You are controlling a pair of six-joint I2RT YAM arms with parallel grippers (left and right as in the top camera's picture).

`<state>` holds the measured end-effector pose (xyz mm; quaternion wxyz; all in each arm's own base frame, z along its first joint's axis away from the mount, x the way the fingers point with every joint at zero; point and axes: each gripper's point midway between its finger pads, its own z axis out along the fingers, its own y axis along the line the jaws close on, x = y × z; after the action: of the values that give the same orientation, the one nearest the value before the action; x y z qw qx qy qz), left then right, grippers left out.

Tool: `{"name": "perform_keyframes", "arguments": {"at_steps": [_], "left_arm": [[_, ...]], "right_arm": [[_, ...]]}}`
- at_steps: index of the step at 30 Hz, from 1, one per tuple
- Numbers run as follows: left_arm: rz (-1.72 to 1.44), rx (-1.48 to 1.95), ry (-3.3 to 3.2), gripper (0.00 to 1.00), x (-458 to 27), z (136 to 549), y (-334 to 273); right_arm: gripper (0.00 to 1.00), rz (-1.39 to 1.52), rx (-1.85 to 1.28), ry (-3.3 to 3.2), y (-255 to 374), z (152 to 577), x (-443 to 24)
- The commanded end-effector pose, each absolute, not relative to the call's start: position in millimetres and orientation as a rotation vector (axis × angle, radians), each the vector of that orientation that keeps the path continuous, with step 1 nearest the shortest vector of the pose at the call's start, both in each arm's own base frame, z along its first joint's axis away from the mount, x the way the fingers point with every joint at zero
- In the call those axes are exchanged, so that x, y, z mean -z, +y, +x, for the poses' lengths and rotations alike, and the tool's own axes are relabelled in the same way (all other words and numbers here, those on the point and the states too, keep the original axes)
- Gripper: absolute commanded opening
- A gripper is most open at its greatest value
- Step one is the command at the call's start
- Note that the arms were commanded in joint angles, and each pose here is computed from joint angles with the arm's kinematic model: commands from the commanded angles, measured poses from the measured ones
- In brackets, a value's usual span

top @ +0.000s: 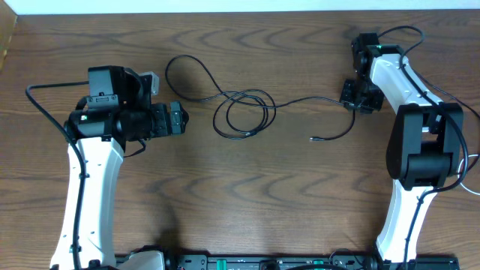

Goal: Untangle cables
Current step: 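Grasp the black cable near its small plug with the right gripper, then pull the black cable rightward toward the right edge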

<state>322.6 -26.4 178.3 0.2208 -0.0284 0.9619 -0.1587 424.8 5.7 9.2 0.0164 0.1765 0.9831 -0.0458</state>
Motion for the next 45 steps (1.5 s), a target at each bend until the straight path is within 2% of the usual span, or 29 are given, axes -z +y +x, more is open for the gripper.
{"name": "perform_keyframes", "arguments": {"at_steps": [1, 9, 14, 15, 16, 25, 28, 32, 37, 45], "left_arm": [[-0.059, 0.437, 2.642, 1.0, -181, 322, -26], [-0.059, 0.437, 2.641, 1.0, -181, 322, -26], [-0.059, 0.437, 2.642, 1.0, -181, 322, -26], [-0.059, 0.437, 2.642, 1.0, -181, 322, -26], [-0.059, 0.437, 2.642, 1.0, -181, 322, -26], [-0.059, 0.438, 2.642, 1.0, -181, 322, -26], [-0.06, 0.439, 2.644, 1.0, -181, 321, -26], [-0.061, 0.439, 2.649, 1.0, -181, 320, -26], [-0.073, 0.445, 2.65, 1.0, -181, 320, -27], [-0.079, 0.46, 2.647, 1.0, -181, 320, -28]], "right_arm": [[0.18, 0.566, 0.098, 3.072, 9, 421, -6], [0.18, 0.567, 0.089, 3.085, 10, 417, 0], [0.09, 0.572, 0.031, 3.106, 16, 408, 16], [0.02, 0.572, 0.032, 3.108, 16, 407, 16], [0.01, 0.572, 0.032, 3.109, 16, 407, 16], [0.01, 0.563, 0.022, 3.081, 16, 417, 6], [0.01, 0.569, 0.008, 3.034, 7, 433, -12], [0.01, 0.594, 0.011, 2.959, -21, 454, -47], [0.01, 0.712, 0.089, 2.875, -86, 461, -94], [0.01, 1.09, 0.25, 2.71, -225, 416, -154]]}}
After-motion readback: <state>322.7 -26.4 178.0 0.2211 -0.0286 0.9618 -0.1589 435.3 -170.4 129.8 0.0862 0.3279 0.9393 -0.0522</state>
